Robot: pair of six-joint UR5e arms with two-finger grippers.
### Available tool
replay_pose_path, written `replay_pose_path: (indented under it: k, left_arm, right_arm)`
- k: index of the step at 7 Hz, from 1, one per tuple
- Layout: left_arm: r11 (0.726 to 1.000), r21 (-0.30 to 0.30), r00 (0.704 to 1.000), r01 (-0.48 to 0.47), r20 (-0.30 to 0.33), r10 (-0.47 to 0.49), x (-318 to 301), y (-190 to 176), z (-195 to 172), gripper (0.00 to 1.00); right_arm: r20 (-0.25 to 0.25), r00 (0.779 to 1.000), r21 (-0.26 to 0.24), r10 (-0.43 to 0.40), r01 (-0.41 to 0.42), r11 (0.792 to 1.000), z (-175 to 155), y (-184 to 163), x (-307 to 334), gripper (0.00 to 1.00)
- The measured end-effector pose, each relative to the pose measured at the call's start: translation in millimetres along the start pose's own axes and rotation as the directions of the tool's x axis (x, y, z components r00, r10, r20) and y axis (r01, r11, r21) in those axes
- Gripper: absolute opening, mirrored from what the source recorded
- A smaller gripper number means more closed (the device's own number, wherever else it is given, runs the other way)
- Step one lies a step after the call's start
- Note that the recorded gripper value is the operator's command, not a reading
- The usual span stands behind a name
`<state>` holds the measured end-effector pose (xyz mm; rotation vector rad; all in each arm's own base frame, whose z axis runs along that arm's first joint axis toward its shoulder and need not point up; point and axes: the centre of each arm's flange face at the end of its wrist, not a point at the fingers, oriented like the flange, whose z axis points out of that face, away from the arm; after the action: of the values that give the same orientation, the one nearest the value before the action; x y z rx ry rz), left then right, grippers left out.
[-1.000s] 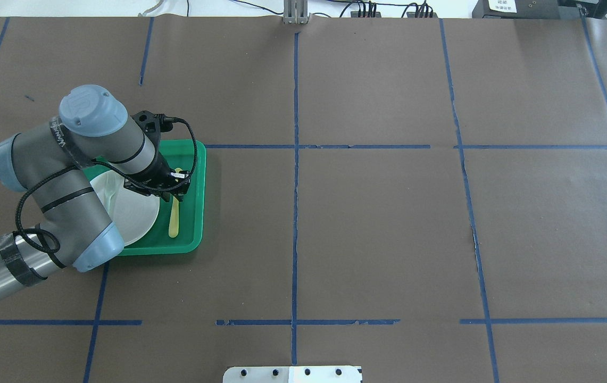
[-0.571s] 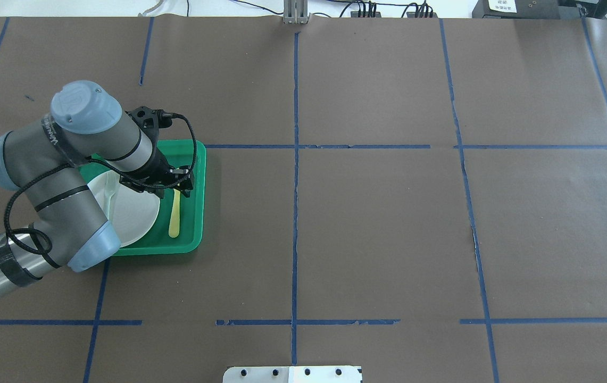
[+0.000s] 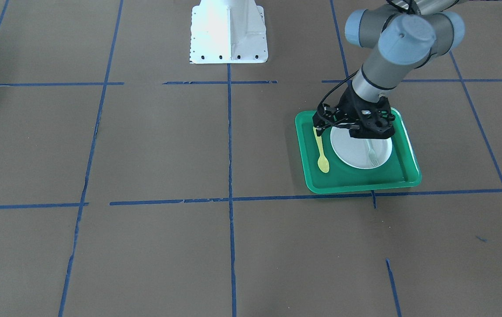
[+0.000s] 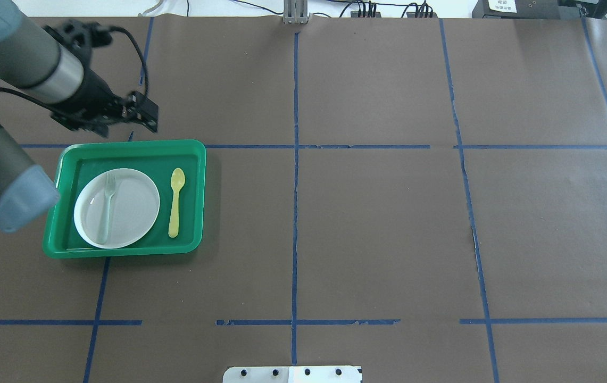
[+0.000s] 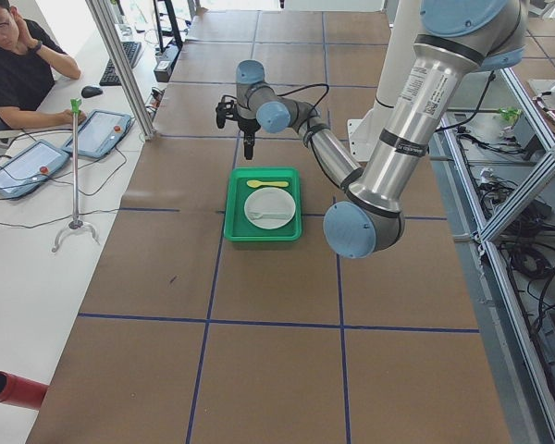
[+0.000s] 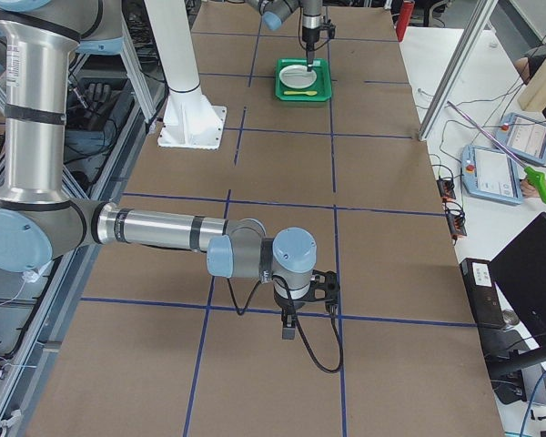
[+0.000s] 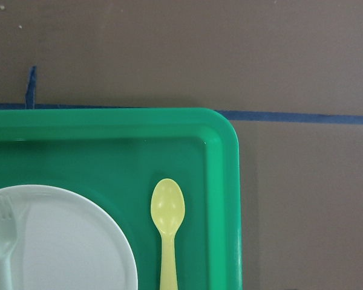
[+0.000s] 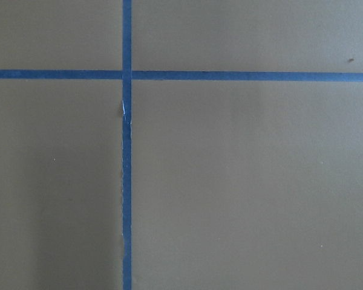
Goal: Place spoon
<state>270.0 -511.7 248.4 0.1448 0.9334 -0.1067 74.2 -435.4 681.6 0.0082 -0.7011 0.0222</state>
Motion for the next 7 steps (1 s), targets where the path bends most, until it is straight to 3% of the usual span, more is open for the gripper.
replay_pose_path:
  k: [1, 2, 5, 7]
  left_arm:
    - [0.998, 0.051, 0.999, -0.032, 0.021, 0.031, -19.6, -12.5, -46.2, 1.00]
    - [0.993, 0.053, 0.993, -0.102, 0.063, 0.098, -42.6, -18.0, -61.3, 1.00]
    - [0.953, -0.054, 0.934, -0.297, 0.189, 0.302, -201.9, -58.5, -39.5, 1.00]
    - [0.949, -0.074, 0.928, -0.307, 0.196, 0.316, -346.1, -43.9, -18.7, 1.00]
  right_arm:
    - [0.000, 1.000, 0.000, 0.000, 0.000, 1.000, 0.0, 0.0, 0.0, 1.00]
    - [0.000, 1.000, 0.000, 0.001, -0.001, 1.000, 0.0, 0.0, 0.0, 1.00]
    - [0.000, 1.000, 0.000, 0.000, 0.000, 1.000, 0.0, 0.0, 0.0, 1.00]
    - [0.000, 1.000, 0.000, 0.000, 0.000, 1.000, 0.0, 0.0, 0.0, 1.00]
